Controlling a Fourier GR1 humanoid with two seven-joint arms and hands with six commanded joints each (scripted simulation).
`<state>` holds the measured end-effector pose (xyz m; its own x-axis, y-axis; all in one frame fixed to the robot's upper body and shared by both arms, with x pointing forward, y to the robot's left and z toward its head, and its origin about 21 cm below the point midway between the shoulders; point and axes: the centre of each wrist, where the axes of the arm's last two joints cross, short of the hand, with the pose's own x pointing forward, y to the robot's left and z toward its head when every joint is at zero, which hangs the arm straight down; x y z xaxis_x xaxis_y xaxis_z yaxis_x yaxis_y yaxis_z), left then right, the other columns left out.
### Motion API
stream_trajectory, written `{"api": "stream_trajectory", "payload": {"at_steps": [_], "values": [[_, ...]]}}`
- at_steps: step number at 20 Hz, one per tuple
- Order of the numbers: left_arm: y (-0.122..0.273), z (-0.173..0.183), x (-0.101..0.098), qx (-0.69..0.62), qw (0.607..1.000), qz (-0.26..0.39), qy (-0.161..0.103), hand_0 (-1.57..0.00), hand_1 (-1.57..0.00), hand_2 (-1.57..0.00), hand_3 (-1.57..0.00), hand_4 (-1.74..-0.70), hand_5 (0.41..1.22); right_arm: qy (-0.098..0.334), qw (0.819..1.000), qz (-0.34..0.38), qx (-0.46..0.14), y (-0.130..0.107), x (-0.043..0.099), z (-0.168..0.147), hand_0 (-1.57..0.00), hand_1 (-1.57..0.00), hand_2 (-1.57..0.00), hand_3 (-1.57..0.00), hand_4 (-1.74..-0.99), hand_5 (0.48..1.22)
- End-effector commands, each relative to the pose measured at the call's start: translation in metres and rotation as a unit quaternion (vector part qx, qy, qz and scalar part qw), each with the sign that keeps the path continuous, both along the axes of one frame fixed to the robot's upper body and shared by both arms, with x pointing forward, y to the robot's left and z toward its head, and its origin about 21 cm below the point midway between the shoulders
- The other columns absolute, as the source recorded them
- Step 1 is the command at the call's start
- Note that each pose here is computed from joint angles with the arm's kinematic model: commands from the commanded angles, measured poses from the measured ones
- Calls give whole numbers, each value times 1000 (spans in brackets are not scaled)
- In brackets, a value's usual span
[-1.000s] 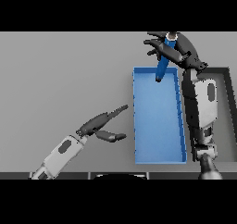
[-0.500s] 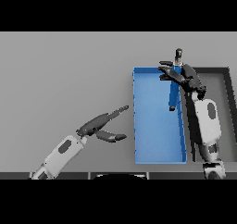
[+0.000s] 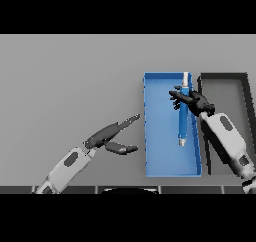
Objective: Pick up the blue pipe and place it into the blue bin.
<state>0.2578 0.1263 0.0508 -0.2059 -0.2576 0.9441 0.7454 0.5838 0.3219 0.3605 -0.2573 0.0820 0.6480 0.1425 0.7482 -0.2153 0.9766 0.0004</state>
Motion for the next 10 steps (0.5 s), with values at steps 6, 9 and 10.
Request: {"api": "stream_trajectory", "payload": {"at_steps": [6, 9, 10], "values": [[4, -1, -2, -9, 1000, 0, -5, 1, 1, 1, 1, -830, 475, -19, 989, 116, -89, 12, -12, 15, -196, -185, -178, -107, -1199, 967], [3, 3, 1, -6, 1000, 5, -1, 1, 1, 1, 1, -831, 471, -20, 985, 129, -114, 10, -13, 12, -123, -94, -91, -55, -1189, 880], [1, 1, -2, -5, 1000, 2, 1, 1, 1, 1, 1, -832, 471, -22, 985, 130, -111, 13, -12, 14, -98, -75, -72, -43, -1188, 861]]}}
